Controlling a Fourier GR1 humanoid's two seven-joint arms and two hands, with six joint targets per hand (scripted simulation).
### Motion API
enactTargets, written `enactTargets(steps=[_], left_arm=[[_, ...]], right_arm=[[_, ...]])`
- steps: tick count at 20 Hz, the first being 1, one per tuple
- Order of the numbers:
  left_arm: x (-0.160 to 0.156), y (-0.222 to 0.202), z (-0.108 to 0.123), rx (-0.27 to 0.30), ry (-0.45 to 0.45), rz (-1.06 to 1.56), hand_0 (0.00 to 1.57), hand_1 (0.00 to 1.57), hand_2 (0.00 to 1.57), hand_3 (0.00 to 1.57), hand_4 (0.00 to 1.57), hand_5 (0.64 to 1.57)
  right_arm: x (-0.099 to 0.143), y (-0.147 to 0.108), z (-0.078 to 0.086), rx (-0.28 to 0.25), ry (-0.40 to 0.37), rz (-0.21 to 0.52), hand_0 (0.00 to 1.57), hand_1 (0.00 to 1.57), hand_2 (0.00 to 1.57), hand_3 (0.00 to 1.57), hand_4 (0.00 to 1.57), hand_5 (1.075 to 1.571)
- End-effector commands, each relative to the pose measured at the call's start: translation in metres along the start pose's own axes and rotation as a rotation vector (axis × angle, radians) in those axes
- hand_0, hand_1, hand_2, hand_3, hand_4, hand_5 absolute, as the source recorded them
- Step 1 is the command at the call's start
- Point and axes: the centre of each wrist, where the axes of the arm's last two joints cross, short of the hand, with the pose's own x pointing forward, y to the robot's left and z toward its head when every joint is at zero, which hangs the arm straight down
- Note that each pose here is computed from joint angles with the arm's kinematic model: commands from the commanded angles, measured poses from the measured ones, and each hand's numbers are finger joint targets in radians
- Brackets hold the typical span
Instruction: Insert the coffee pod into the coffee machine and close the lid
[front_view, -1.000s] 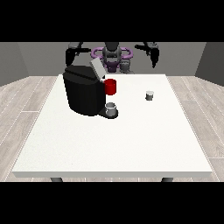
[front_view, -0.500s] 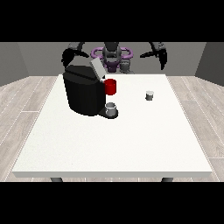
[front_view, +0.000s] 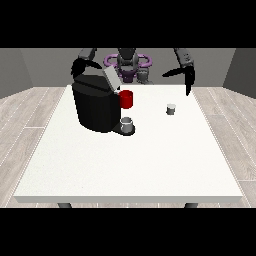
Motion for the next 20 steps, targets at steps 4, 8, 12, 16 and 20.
enactTargets(steps=[4, 8, 12, 16, 20], left_arm=[[-0.017, 0.022, -0.017, 0.051, 0.055, -0.059, 0.00, 0.00, 0.00, 0.00, 0.00, 1.571], [-0.025, 0.007, -0.026, 0.003, 0.138, -0.081, 0.00, 0.00, 0.00, 0.00, 0.00, 1.571], [-0.012, 0.028, -0.039, 0.006, 0.112, -0.142, 0.00, 0.00, 0.00, 0.00, 0.00, 1.571], [-0.020, -0.011, -0.041, -0.077, 0.148, -0.217, 0.00, 0.00, 0.37, 0.00, 0.00, 1.571], [-0.026, -0.004, -0.047, -0.028, 0.165, -0.249, 0.45, 0.45, 0.61, 0.30, 0.00, 1.571]], right_arm=[[0.021, 0.017, -0.015, 0.048, -0.052, 0.001, 0.00, 0.00, 0.00, 0.00, 0.33, 1.571], [0.012, 0.016, -0.015, 0.007, 0.023, -0.008, 0.00, 0.00, 0.00, 0.00, 0.40, 1.571], [0.016, 0.029, -0.028, 0.015, 0.000, 0.004, 0.00, 0.00, 0.00, 0.00, 0.37, 1.571], [-0.011, 0.008, -0.023, -0.014, 0.098, 0.063, 0.00, 0.00, 0.00, 0.00, 0.42, 1.571], [0.005, 0.027, -0.035, 0.007, 0.065, 0.076, 0.00, 0.00, 0.00, 0.00, 0.41, 1.571]])
